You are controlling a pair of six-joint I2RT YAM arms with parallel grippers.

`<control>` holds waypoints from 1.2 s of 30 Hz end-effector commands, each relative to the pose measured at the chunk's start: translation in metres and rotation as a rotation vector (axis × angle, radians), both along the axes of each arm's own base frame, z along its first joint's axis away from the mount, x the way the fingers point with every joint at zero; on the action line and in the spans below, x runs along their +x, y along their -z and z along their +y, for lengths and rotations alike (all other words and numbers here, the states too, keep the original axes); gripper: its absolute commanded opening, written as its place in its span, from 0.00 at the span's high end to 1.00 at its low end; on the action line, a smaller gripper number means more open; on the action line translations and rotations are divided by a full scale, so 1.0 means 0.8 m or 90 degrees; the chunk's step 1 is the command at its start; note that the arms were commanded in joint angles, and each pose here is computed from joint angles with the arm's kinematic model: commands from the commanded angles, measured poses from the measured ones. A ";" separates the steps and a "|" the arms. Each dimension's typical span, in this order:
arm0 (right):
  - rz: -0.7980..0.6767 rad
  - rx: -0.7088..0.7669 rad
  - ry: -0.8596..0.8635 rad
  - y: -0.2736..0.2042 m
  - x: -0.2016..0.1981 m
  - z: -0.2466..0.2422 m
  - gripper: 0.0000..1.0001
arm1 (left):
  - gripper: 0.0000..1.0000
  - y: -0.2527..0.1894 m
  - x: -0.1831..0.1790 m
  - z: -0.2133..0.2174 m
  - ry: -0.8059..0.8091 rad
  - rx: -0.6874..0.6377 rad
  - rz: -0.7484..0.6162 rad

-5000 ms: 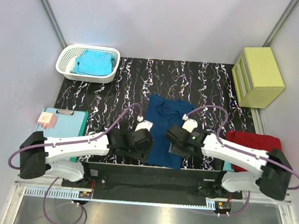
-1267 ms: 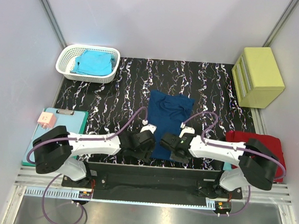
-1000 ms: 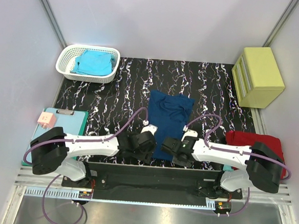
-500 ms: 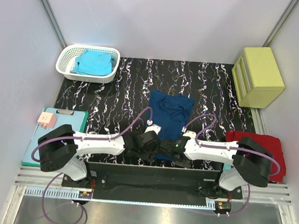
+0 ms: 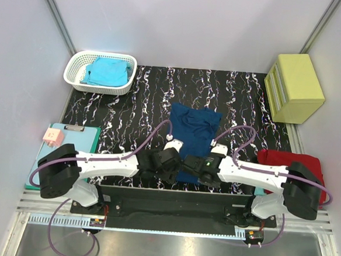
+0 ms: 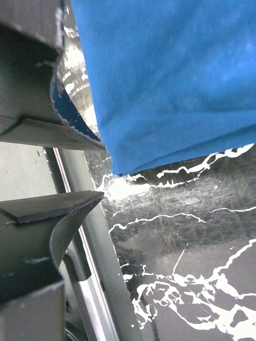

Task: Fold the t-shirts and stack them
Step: Grab one side of the 2/3 rectangular tshirt with both arms

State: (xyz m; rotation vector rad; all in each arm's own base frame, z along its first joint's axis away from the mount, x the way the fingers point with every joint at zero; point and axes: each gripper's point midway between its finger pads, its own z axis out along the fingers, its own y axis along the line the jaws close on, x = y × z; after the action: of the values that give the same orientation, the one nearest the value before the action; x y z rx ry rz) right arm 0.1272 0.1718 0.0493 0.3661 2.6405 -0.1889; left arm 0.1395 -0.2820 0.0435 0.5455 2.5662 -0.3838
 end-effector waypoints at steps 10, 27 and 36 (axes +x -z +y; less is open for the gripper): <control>-0.030 -0.017 0.003 0.025 0.011 0.002 0.55 | 0.35 -0.001 0.016 -0.020 -0.004 -0.012 -0.029; 0.070 -0.021 -0.021 0.075 -0.013 0.021 0.55 | 0.37 0.032 0.004 -0.012 -0.006 0.002 0.022; 0.003 0.031 0.001 0.042 0.002 0.021 0.52 | 0.35 0.030 -0.012 0.009 -0.034 -0.015 0.043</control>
State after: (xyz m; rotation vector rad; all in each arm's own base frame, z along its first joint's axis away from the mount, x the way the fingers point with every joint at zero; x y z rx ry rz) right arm 0.1280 0.1645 0.0147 0.2852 2.6487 -0.3259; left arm 0.1418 -0.2888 0.0206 0.5031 2.5976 -0.4190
